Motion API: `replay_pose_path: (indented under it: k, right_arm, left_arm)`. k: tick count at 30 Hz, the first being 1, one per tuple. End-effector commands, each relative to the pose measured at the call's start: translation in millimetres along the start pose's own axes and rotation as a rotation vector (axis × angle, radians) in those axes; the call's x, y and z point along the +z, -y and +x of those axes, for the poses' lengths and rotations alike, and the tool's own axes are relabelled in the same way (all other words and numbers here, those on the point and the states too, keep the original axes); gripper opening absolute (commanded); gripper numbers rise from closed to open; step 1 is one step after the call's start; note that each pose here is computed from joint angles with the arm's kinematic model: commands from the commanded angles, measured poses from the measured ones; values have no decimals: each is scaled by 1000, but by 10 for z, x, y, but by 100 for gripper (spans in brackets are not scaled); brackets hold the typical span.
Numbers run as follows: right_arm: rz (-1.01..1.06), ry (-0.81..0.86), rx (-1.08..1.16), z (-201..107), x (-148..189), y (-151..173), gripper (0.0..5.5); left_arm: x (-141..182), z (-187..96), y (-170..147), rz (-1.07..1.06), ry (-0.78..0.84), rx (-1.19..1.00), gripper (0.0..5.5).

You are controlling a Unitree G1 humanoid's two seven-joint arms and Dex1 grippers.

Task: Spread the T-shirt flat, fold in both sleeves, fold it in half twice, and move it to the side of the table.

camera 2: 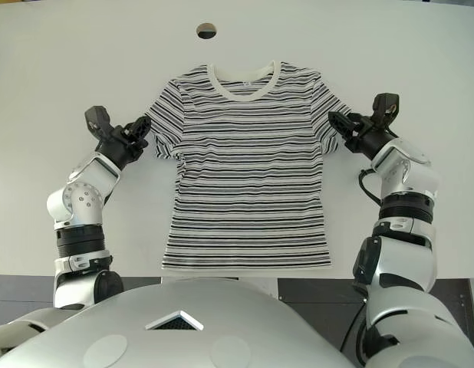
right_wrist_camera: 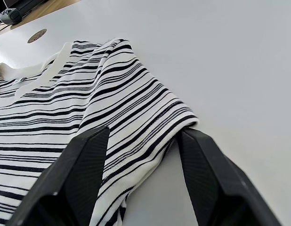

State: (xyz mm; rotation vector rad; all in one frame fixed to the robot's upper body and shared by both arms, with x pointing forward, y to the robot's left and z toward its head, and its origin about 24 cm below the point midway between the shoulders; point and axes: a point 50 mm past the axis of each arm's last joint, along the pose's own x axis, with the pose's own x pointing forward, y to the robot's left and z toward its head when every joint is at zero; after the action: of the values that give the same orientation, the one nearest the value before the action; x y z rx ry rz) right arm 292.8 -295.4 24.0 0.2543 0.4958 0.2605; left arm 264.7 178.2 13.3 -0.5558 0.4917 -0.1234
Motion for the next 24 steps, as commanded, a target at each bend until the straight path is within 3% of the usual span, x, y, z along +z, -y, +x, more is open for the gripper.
replay_pose_path:
  k: [1,4,12,24]
  right_arm:
    - [4,-18,-11,-11,-24,13,263]
    - [5,-17,-6,-1,-25,-1,263]
    - [6,-14,-6,-4,-20,-3,263]
    - [2,-17,-5,2,-21,-5,263]
  left_arm:
    - [-158,81,-12,-21,-78,15,184]
    - [-161,100,-14,-27,-77,17,159]
    - [-148,101,31,-25,-72,-7,19]
    - [-105,85,69,-22,-43,-23,13]
